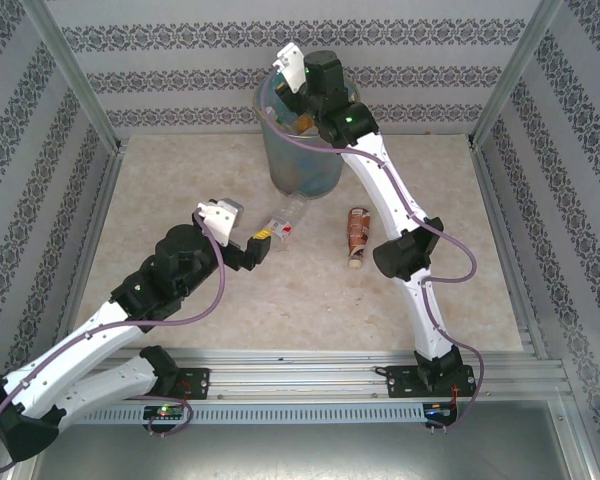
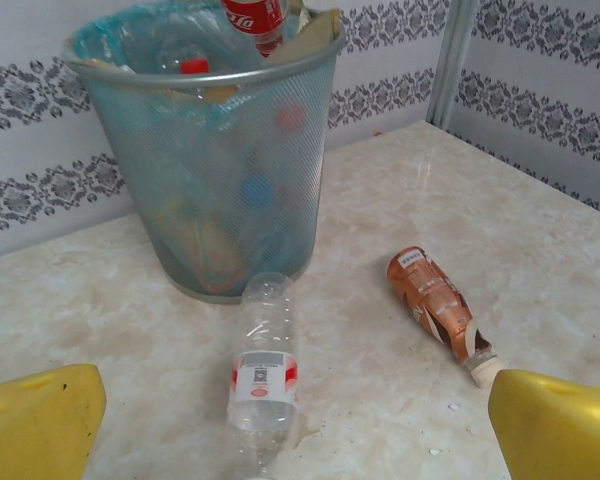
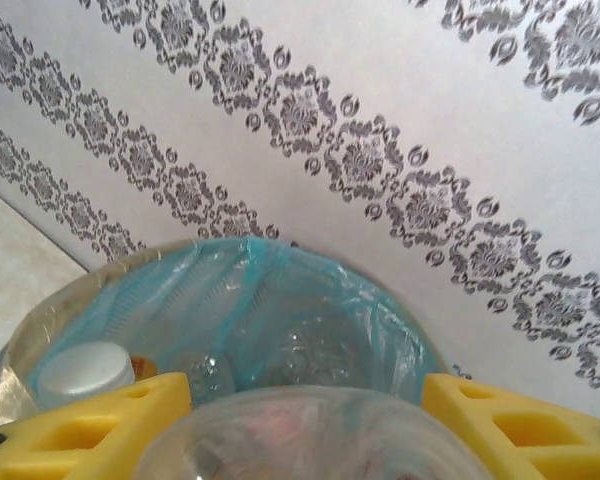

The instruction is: Put the plastic bottles in the bin

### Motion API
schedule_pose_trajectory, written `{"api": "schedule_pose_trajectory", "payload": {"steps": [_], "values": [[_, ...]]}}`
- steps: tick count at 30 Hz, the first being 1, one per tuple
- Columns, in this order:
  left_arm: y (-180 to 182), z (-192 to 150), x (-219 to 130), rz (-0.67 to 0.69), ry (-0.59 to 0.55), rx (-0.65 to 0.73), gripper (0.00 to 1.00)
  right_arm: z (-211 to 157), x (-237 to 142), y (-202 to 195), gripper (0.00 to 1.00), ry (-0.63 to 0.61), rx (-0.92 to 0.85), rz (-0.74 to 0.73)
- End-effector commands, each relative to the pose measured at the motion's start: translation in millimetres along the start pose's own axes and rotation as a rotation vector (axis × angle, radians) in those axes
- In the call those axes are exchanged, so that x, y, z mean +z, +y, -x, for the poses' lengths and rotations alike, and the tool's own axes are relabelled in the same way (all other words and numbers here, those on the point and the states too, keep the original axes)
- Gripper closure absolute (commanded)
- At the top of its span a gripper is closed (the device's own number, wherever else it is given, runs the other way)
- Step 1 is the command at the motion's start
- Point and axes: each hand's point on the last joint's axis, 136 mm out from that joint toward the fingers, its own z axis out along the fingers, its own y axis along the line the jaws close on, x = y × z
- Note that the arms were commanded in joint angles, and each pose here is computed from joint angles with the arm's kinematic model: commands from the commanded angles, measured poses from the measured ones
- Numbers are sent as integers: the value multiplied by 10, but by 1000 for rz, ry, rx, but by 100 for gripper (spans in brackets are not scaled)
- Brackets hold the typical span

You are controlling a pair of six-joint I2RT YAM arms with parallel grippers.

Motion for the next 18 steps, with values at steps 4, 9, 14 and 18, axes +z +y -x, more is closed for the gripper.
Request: {"api": "schedule_pose_trajectory", "payload": {"steps": [4, 9, 14, 18], "values": [[121, 57, -59, 54, -14, 21, 1, 186, -18, -55, 50, -63, -59, -45], [149, 40, -86, 67, -16, 22, 1, -101, 284, 117, 46, -12, -111, -52], [221, 19, -164, 99, -28, 15, 1, -237, 432, 353, 31, 8, -118, -19], [246, 5, -189, 109, -27, 14, 1, -164, 413, 517, 9, -19, -88, 34]]}}
